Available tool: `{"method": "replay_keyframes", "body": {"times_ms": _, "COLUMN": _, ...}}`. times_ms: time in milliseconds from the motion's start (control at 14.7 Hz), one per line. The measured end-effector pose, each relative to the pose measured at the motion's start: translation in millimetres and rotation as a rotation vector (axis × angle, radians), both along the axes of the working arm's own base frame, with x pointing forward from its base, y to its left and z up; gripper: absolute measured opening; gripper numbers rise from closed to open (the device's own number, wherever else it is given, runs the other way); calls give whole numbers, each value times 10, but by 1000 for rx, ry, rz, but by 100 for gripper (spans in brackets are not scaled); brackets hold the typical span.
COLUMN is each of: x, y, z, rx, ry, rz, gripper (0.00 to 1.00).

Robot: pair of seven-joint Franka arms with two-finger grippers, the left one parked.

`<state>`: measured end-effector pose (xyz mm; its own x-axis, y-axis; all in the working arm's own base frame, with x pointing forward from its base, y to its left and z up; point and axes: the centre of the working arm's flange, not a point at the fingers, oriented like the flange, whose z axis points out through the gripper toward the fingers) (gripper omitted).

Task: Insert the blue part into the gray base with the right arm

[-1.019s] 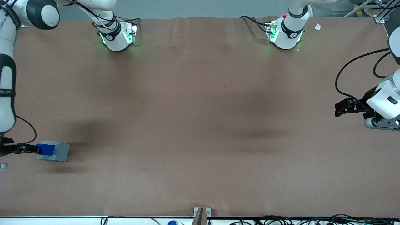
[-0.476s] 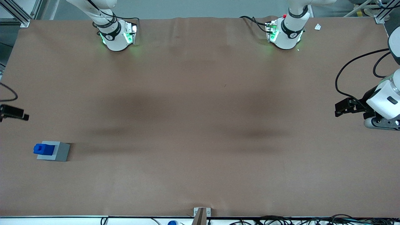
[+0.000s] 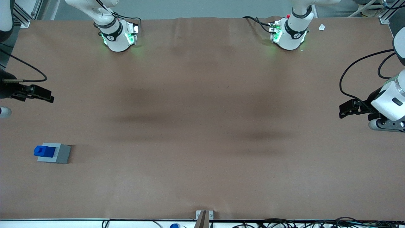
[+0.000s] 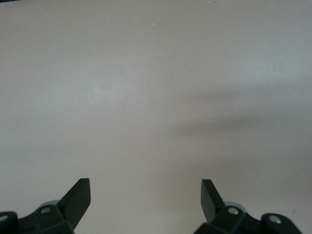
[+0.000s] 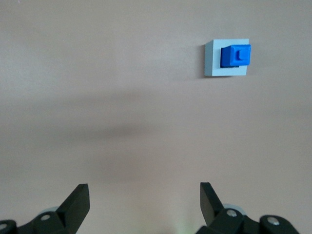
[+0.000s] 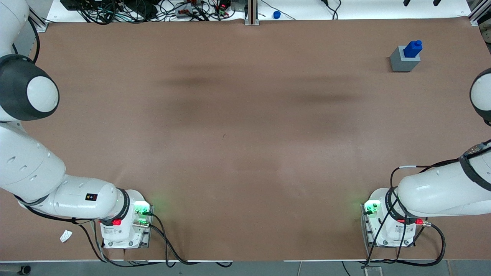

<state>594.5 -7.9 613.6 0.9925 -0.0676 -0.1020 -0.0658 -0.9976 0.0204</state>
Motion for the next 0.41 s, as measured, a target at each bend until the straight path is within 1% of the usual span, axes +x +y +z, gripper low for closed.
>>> {"method": "replay_keyframes", "body": {"times_ms": 136, "x": -61, "y": -31, "z": -6, "rx": -2, "ry": -10, "rz": -6, "gripper": 100}}
{"method": "replay_keyframes", "body": {"times_ms": 272, "x": -87, "y": -46, "z": -90, "rx": -4, "ry": -34, "rz": -8, "gripper": 100}}
{"method": "replay_keyframes", "body": {"times_ms": 408, "x": -133, "y": -75, "z": -136, "rx": -8, "ry": -38, "rz": -12, "gripper": 100}}
